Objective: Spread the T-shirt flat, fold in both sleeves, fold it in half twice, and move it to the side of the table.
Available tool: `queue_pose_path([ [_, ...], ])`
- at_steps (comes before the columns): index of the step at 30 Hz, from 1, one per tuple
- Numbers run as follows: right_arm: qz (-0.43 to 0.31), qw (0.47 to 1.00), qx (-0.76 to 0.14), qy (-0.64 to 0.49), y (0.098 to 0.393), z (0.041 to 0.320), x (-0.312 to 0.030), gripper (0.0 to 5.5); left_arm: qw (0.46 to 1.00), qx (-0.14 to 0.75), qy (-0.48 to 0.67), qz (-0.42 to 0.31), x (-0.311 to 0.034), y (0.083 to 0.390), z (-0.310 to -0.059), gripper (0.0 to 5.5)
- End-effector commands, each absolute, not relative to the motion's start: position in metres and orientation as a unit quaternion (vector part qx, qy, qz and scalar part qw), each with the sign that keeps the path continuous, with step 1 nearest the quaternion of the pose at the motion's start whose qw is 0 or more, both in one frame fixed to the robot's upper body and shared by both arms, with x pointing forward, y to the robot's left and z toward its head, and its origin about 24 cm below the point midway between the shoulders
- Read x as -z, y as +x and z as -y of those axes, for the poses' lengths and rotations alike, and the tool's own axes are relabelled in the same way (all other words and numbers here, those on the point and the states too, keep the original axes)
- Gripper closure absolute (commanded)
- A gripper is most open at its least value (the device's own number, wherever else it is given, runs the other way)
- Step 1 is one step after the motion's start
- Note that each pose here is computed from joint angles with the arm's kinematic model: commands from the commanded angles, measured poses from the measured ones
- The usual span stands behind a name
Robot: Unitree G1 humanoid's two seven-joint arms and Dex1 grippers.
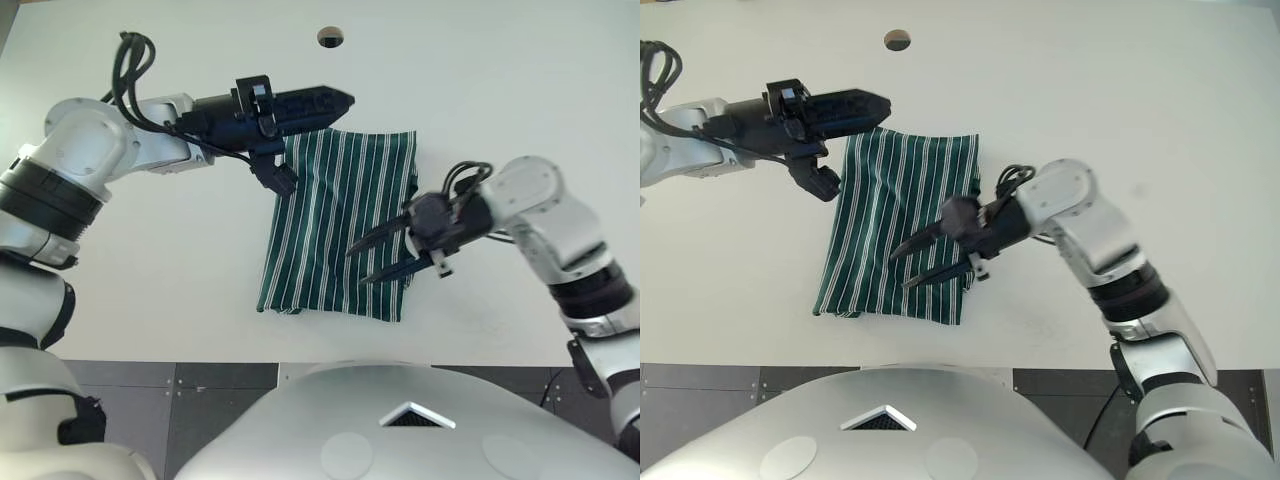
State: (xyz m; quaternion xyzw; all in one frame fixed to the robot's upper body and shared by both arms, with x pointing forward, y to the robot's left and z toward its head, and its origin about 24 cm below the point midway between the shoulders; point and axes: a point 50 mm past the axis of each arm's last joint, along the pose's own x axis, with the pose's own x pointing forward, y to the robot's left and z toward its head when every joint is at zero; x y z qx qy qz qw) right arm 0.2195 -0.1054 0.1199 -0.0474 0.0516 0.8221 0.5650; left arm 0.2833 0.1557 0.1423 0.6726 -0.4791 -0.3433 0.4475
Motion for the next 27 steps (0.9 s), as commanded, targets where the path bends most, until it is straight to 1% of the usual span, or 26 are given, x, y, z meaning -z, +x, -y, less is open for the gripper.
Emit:
queue_pose_path([
  [1, -0.105, 0.683, -0.712, -0.124, 0.23, 0.172, -0.113, 3.66, 0.596, 0.443, 0.614, 0.267, -0.13, 0.252, -0.222, 3.76],
  [2, -0.117, 0.7, -0.683, -0.172, 0.229, 0.19, -0.1, 3.66, 0.606, 0.48, 0.599, 0.209, -0.116, 0.235, -0.235, 3.76],
  [3, -0.125, 0.707, -0.665, -0.203, 0.225, 0.203, -0.091, 3.61, 0.605, 0.51, 0.589, 0.165, -0.106, 0.22, -0.244, 3.56],
  [5, -0.097, 0.682, -0.663, -0.293, 0.208, 0.226, -0.08, 3.3, 0.586, 0.58, 0.564, 0.057, -0.084, 0.181, -0.268, 3.28],
  [7, -0.067, 0.66, -0.669, -0.336, 0.194, 0.233, -0.076, 2.95, 0.564, 0.617, 0.549, -0.012, -0.075, 0.156, -0.281, 3.0],
  [9, -0.04, 0.64, -0.675, -0.364, 0.188, 0.228, -0.071, 2.59, 0.549, 0.628, 0.549, -0.042, -0.069, 0.148, -0.286, 2.69],
  [12, -0.015, 0.612, -0.685, -0.396, 0.182, 0.221, -0.06, 2.0, 0.506, 0.639, 0.575, -0.065, -0.059, 0.145, -0.289, 2.2],
  [15, 0.006, 0.579, -0.688, -0.436, 0.173, 0.211, -0.042, 1.48, 0.495, 0.649, 0.576, -0.053, -0.045, 0.142, -0.279, 1.8],
  [17, 0.013, 0.558, -0.691, -0.46, 0.169, 0.208, -0.032, 1.43, 0.497, 0.642, 0.582, -0.039, -0.038, 0.145, -0.274, 1.76],
  [19, 0.027, 0.55, -0.688, -0.473, 0.169, 0.204, -0.028, 1.43, 0.503, 0.639, 0.581, -0.03, -0.031, 0.145, -0.27, 1.76],
  [23, 0.05, 0.544, -0.69, -0.475, 0.165, 0.195, -0.022, 1.43, 0.513, 0.65, 0.56, -0.012, -0.016, 0.137, -0.259, 1.76],
  [27, 0.057, 0.541, -0.701, -0.461, 0.159, 0.186, -0.016, 1.43, 0.514, 0.669, 0.537, -0.01, -0.009, 0.129, -0.254, 1.76],
])
